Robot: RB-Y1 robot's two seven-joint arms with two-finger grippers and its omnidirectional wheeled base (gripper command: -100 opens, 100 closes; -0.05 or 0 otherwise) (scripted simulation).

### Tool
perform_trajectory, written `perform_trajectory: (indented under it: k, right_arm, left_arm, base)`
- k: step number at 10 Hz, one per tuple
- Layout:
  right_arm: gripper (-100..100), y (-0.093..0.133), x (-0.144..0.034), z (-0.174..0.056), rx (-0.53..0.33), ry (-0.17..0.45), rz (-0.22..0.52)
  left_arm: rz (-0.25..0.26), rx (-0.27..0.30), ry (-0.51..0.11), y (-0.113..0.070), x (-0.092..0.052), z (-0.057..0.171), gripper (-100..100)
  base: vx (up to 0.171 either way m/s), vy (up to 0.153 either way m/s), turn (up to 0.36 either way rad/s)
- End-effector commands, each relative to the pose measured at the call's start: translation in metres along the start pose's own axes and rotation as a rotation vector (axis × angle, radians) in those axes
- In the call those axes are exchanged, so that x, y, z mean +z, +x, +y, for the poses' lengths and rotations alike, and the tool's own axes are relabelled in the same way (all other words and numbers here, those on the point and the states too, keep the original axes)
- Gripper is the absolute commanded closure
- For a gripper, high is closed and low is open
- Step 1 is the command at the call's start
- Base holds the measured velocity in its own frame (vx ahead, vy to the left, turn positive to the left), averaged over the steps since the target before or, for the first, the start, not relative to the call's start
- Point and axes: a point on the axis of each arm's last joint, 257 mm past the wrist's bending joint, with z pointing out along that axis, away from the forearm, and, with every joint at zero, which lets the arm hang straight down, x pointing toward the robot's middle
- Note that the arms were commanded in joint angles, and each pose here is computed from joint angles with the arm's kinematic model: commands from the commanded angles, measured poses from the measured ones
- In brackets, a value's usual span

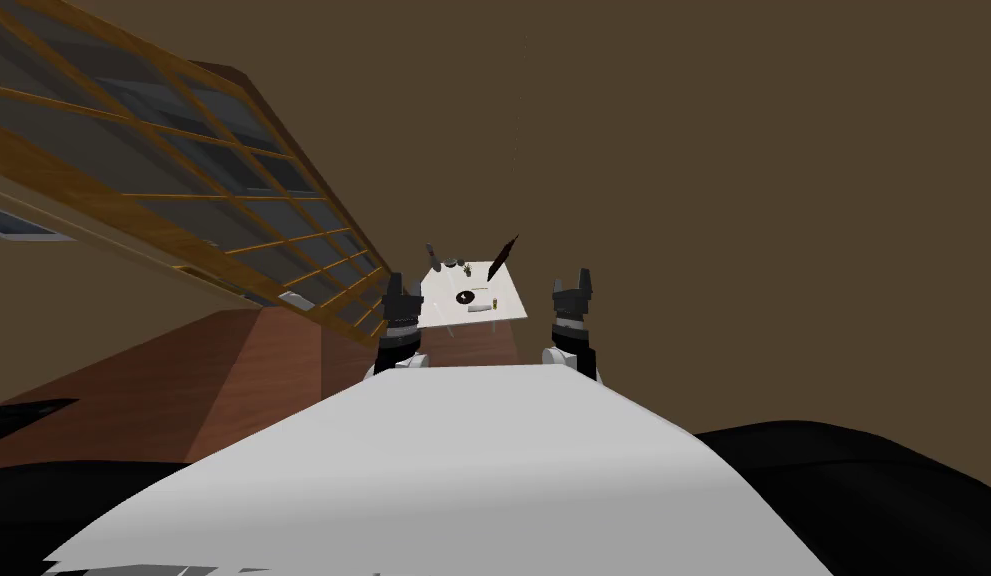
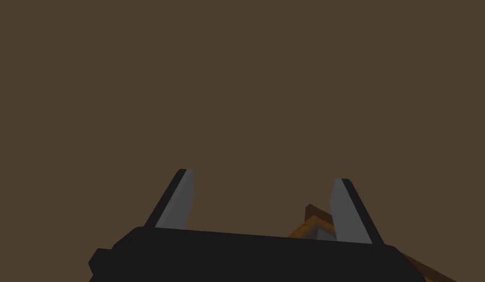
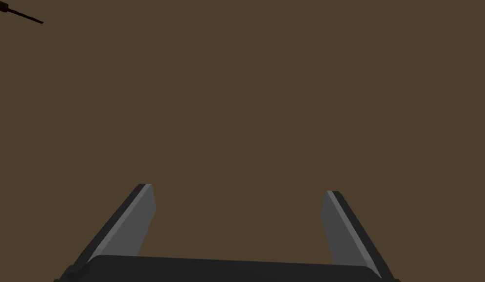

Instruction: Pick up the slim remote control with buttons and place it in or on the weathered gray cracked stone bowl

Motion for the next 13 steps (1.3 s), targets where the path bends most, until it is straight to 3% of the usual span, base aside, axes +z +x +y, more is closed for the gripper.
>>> perform_trajectory:
  k: [1,4,7,8,10,11,13]
  right_arm:
    - [0,0.0,0.0,0.0,0.0,0.0,0.0]
    - [0,0.0,0.0,0.0,0.0,0.0,0.0]
    - [0,0.0,0.0,0.0,0.0,0.0,0.0]
    - [0,0.0,0.0,0.0,0.0,0.0,0.0]
    - [0,0.0,0.0,0.0,0.0,0.0,0.0]
    - [0,0.0,0.0,0.0,0.0,0.0,0.0]
    - [0,0.0,0.0,0.0,0.0,0.0,0.0]
  left_arm:
    - [0.022,0.015,-0.017,-0.002,0.003,0.009,-100]
    - [0.048,0.048,-0.07,-0.012,0.011,0.035,-100]
    - [0.053,0.091,-0.148,-0.034,0.022,0.072,-100]
    - [0.051,0.091,-0.158,-0.034,0.022,0.075,-100]
    - [0.033,0.119,-0.22,-0.056,0.032,0.102,-100]
    - [0.03,0.12,-0.234,-0.057,0.03,0.107,-100]
    - [-0.005,0.145,-0.298,-0.085,0.041,0.133,-100]
  base:
    - [-0.022,0.013,-0.128]
    - [-0.047,0.03,-0.14]
    - [-0.044,0.032,-0.194]
    - [-0.02,0.025,-0.071]
    - [-0.012,0.025,-0.214]
    - [-0.009,0.026,-0.077]
    - [-0.005,0.026,-0.248]
